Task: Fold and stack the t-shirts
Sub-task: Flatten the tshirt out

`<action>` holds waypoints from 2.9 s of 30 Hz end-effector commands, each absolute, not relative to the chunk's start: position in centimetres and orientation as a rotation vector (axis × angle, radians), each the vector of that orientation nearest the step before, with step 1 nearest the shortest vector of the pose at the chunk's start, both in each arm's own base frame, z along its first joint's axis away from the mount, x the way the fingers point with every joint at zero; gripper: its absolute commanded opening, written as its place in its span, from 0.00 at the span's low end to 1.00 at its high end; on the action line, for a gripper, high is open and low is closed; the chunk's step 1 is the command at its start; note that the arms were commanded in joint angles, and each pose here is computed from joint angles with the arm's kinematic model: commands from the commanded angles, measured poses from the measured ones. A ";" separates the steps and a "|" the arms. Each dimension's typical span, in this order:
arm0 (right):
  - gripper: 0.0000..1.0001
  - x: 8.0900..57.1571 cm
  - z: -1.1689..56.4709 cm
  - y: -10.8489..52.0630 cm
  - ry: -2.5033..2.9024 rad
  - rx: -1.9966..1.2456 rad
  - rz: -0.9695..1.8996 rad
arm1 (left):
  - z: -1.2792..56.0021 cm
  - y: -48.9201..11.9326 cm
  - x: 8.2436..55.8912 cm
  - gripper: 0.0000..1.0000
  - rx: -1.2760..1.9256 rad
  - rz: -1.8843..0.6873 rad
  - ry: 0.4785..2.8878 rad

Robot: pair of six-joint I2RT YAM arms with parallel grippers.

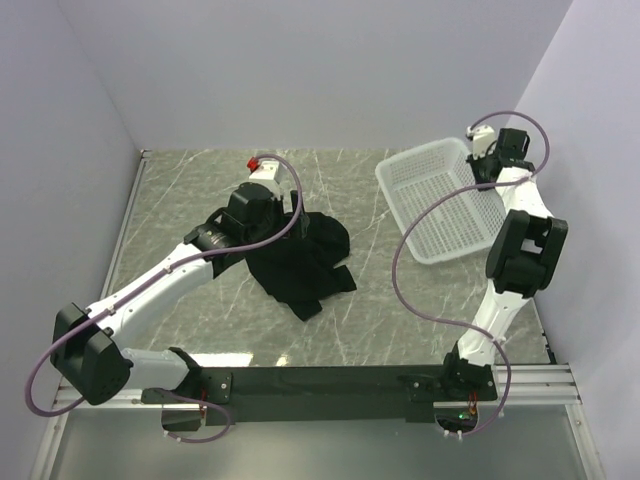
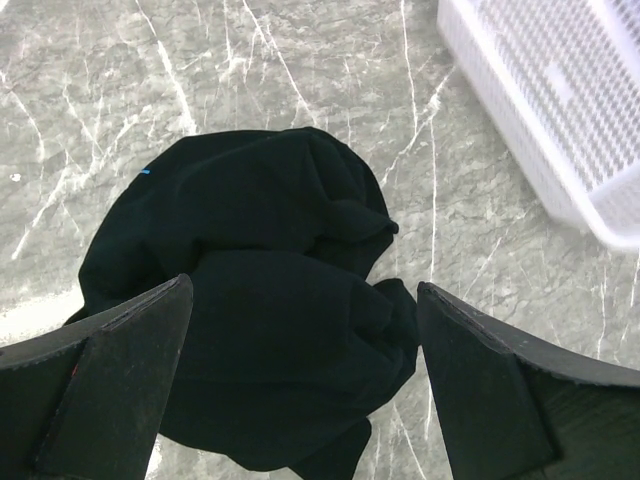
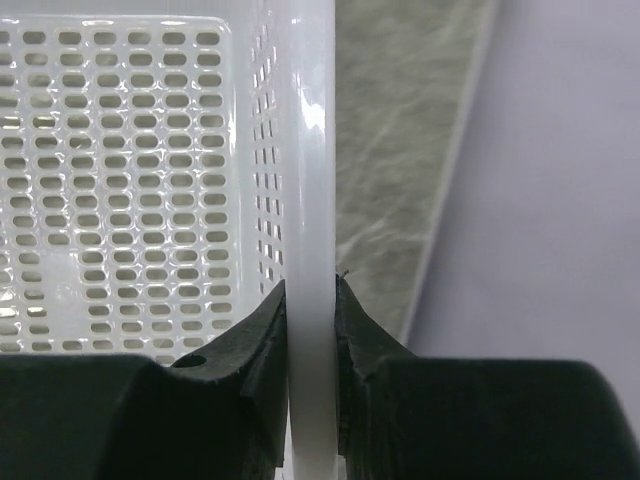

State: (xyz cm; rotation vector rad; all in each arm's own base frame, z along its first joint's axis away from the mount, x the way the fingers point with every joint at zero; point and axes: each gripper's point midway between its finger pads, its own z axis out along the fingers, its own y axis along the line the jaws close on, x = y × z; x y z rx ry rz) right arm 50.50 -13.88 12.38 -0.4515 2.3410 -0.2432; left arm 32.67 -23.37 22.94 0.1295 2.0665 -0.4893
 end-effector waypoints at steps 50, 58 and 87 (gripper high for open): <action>0.79 52.4 19.7 -10.7 2.024 -0.598 -0.381 | 24.7 -21.7 32.3 0.99 -0.001 -0.521 2.049; 0.80 50.6 22.3 -5.7 2.010 -0.643 -0.273 | 23.8 -20.0 31.6 0.99 -0.069 -0.546 2.051; 0.35 47.8 12.0 2.5 2.420 -0.212 -0.196 | 22.1 -16.4 30.0 0.99 -0.267 -0.590 2.033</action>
